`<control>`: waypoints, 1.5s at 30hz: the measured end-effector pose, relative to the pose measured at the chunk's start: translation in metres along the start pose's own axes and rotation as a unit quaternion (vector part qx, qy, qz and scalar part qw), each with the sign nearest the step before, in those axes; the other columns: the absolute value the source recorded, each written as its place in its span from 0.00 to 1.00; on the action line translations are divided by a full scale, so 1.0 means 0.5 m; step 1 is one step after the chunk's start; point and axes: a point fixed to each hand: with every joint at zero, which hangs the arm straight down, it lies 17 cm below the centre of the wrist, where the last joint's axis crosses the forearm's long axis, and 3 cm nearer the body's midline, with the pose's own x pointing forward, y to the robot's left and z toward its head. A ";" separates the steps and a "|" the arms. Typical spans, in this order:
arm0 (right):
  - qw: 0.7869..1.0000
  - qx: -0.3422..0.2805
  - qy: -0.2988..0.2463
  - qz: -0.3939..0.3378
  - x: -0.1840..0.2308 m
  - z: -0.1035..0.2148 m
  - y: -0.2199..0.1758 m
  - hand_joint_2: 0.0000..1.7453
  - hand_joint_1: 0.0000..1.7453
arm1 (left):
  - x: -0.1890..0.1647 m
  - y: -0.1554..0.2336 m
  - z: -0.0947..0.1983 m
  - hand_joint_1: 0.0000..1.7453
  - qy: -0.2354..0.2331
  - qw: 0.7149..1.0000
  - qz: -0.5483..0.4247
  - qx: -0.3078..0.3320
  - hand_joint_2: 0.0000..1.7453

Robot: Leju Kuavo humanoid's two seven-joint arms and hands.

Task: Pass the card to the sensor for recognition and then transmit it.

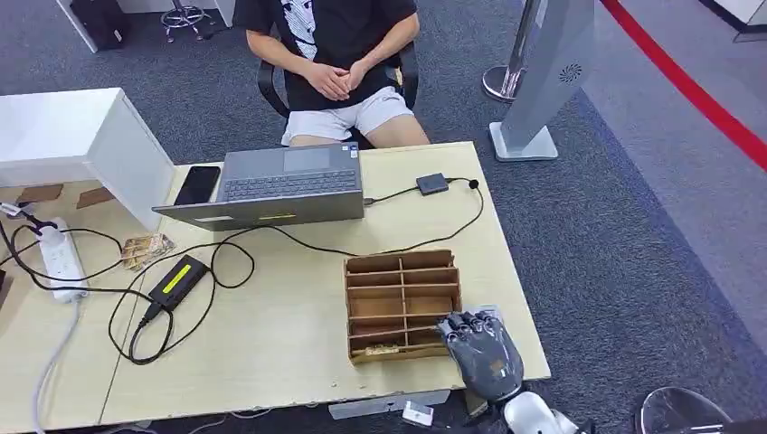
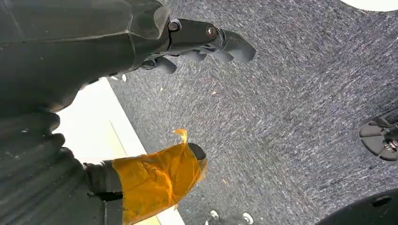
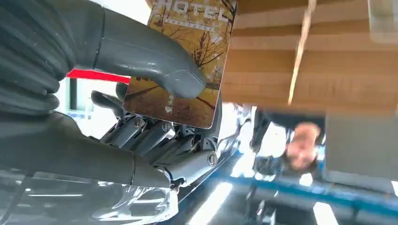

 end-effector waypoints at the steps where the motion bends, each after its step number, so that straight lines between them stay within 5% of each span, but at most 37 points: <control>1: 1.000 -0.015 0.001 -0.001 -0.002 -0.004 -0.018 1.00 1.00 | 0.000 -0.001 0.000 0.00 0.000 1.000 0.001 0.000 1.00; 12: 0.990 -0.129 -0.041 -0.037 0.029 -0.026 -0.195 1.00 1.00 | 0.004 -0.008 0.001 0.00 0.000 1.000 0.012 -0.003 1.00; 19: 0.986 -0.131 -0.055 -0.091 0.015 -0.141 -0.245 1.00 1.00 | 0.015 -0.004 0.001 0.00 -0.008 1.000 0.006 -0.005 1.00; 33: 0.988 -0.038 -0.026 -0.147 -0.081 -0.506 -0.262 1.00 1.00 | 0.045 0.024 0.001 0.00 -0.036 0.996 -0.077 -0.004 1.00; 45: 0.993 0.044 0.019 -0.109 -0.091 -0.617 -0.201 1.00 0.99 | 0.059 0.035 0.001 0.00 -0.044 0.992 -0.115 -0.003 1.00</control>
